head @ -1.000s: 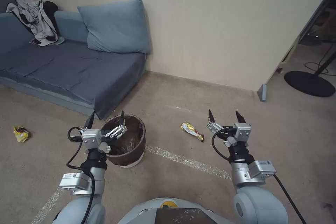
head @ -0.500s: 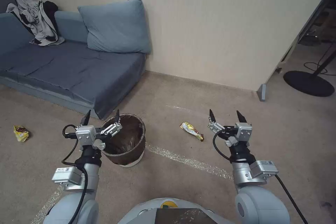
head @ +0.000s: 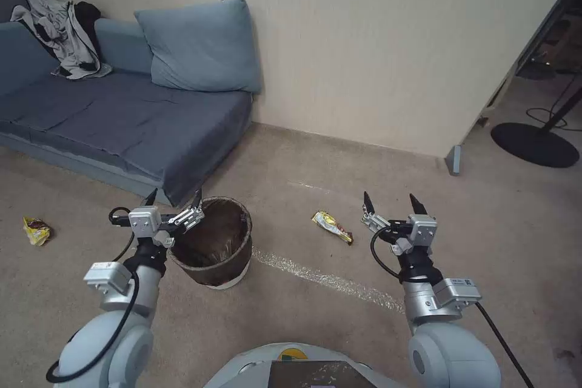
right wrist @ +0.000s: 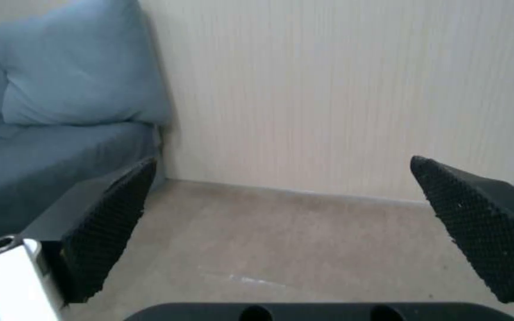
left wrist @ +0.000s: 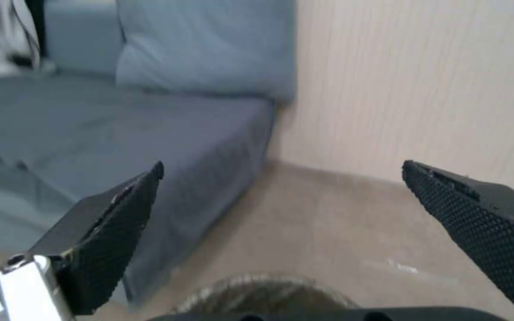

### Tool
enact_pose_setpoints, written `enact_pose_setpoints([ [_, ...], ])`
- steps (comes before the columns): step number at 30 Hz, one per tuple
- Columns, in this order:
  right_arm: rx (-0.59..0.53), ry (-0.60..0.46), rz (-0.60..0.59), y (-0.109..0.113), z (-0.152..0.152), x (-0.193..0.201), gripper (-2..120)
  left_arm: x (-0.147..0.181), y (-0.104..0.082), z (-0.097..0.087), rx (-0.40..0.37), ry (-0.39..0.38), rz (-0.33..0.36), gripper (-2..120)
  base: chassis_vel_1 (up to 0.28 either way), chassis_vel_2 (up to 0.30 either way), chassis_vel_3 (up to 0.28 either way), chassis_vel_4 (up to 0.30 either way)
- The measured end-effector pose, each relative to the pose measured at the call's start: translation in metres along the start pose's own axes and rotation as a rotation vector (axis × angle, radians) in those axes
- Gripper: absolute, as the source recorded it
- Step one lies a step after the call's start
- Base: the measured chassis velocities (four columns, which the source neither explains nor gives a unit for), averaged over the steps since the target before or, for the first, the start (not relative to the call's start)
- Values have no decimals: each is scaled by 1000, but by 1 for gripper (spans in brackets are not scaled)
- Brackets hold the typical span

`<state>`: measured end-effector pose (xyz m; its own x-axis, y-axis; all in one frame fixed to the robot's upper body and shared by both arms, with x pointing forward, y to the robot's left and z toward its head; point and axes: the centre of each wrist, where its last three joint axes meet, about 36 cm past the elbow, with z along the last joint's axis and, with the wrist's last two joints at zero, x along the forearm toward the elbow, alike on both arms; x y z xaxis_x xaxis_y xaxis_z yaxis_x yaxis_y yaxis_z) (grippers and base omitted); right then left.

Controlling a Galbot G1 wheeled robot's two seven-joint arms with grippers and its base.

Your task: Pick up the trash bin, then pick up the garbage from the floor and place it into the trash bin.

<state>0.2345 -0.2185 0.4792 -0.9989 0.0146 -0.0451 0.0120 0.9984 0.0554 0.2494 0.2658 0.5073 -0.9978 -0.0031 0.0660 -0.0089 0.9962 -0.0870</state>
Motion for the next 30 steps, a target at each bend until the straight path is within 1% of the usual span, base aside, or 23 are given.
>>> enact_pose_setpoints([
  [4, -23, 24, -15, -1, 5, -1, 100, -24, 14, 10, -19, 53, -3, 100, 0, 0, 0, 0],
  [5, -23, 24, -15, -1, 5, -1, 100, -24, 14, 10, -19, 53, -3, 100, 0, 0, 0, 0],
  [8, -27, 32, -21, -4, 9, -3, 100, -45, 26, 18, -40, 106, -13, 100, 0, 0, 0, 0],
  [9, -27, 32, -21, -4, 9, -3, 100, -45, 26, 18, -40, 106, -13, 100, 0, 0, 0, 0],
  [11, -27, 40, -25, -6, 9, -4, 100, -62, 36, 22, -54, 124, -24, 100, 0, 0, 0, 0],
  [12, -27, 40, -25, -6, 9, -4, 100, -62, 36, 22, -54, 124, -24, 100, 0, 0, 0, 0],
  [15, -27, 49, -22, -7, 12, -4, 100, -85, 49, 27, -63, 168, -41, 100, 0, 0, 0, 0],
  [16, -27, 49, -22, -7, 12, -4, 100, -85, 49, 27, -63, 168, -41, 100, 0, 0, 0, 0],
  [19, -26, 57, -11, -6, 15, -3, 100, -99, 55, 32, -33, 235, -50, 100, 0, 0, 0, 0],
  [20, -26, 57, -11, -6, 15, -3, 100, -99, 55, 32, -33, 235, -50, 100, 0, 0, 0, 0],
  [22, -23, 58, -6, -4, 17, -3, 100, -105, 57, 35, -25, 269, -59, 100, 0, 0, 0, 0],
  [24, -20, 59, -5, -4, 19, -3, 100, -107, 58, 38, -27, 284, -63, 100, 0, 0, 0, 0],
  [27, -14, 60, -7, -4, 22, -4, 100, -111, 60, 45, -37, 333, -73, 100, 0, 0, 0, 0],
  [28, -14, 60, -7, -4, 22, -4, 100, -111, 60, 45, -37, 333, -73, 100, 0, 0, 0, 0],
  [30, -10, 62, -9, -3, 24, -4, 100, -111, 59, 49, -42, 368, -95, 100, 0, 0, 0, 0],
])
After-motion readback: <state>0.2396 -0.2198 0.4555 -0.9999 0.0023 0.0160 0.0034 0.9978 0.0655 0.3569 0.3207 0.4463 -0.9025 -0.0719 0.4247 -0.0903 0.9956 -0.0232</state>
